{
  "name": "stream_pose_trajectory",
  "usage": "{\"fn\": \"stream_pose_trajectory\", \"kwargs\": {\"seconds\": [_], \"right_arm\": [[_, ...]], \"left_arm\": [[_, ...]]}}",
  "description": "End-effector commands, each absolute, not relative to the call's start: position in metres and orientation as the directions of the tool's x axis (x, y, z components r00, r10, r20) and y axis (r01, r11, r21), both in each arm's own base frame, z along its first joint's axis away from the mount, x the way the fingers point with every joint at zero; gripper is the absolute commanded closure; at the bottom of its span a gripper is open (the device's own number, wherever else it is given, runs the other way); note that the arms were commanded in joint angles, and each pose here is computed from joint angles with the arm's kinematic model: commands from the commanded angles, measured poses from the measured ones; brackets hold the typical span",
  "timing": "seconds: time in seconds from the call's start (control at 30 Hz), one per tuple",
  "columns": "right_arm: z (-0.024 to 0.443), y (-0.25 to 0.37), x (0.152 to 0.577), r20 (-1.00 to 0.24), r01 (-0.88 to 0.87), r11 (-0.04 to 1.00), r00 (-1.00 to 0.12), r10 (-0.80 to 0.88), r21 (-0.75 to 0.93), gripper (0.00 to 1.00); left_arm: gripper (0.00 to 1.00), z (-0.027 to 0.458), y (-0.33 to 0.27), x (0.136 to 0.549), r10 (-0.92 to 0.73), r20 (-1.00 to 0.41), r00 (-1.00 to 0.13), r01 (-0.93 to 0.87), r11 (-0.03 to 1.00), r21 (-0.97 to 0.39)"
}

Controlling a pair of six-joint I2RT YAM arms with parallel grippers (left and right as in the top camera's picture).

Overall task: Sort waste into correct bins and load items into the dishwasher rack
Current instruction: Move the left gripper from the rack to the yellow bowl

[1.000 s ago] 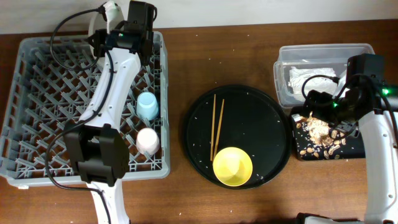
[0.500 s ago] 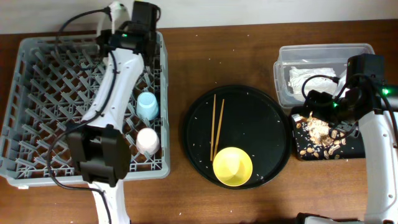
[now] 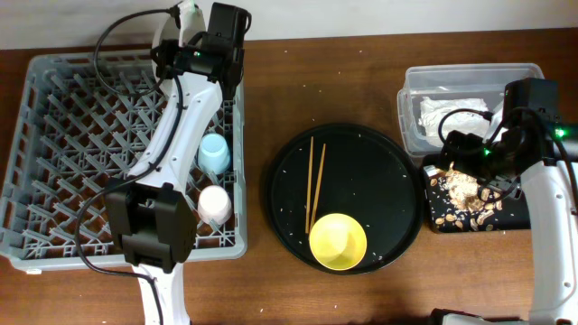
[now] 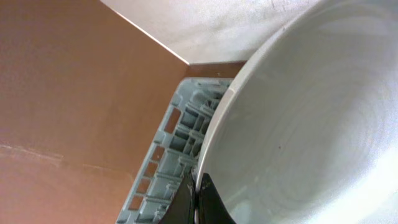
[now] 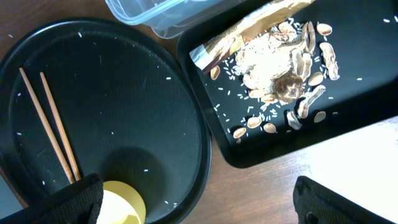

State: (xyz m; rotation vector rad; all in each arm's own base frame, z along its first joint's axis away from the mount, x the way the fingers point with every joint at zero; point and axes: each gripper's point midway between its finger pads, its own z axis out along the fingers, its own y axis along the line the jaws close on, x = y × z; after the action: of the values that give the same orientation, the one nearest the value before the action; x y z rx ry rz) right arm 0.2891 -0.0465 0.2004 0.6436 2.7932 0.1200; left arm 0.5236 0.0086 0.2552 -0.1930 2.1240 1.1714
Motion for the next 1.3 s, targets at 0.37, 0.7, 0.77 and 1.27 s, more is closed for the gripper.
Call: {"fn": "stream_pose_trajectory", "kwargs": {"seconds": [0.37, 0.7, 0.77, 1.27], "right_arm": [[0.205, -0.049, 0.288, -0.254, 0.426, 0.894, -0.857, 0.448, 0.139, 0.02], [0.205, -0.049, 0.288, -0.255, 0.426, 0.894, -0.857, 0.447, 0.139, 0.01], [0.205, -0.049, 0.288, -0.256, 0.426, 0.894, -0.857, 0.448, 0.139, 0.02], [0.205, -0.049, 0.29, -0.262, 0.424, 0.894, -0.855, 0.447, 0.141, 0.02]], "left_arm": [[1.0, 0.192, 0.005, 0.507, 0.122, -0.575, -0.809, -0.364, 0.664, 0.653], [1.0, 0.228, 0.017, 0.496, 0.154, -0.601, -0.784, -0.439, 0.546, 0.713], [0.99, 0.229, 0.017, 0.496, 0.161, -0.596, -0.786, -0.435, 0.541, 0.72], [0.45, 0.233, -0.022, 0.511, 0.201, -0.606, -0.769, -0.332, 0.686, 0.648]]}}
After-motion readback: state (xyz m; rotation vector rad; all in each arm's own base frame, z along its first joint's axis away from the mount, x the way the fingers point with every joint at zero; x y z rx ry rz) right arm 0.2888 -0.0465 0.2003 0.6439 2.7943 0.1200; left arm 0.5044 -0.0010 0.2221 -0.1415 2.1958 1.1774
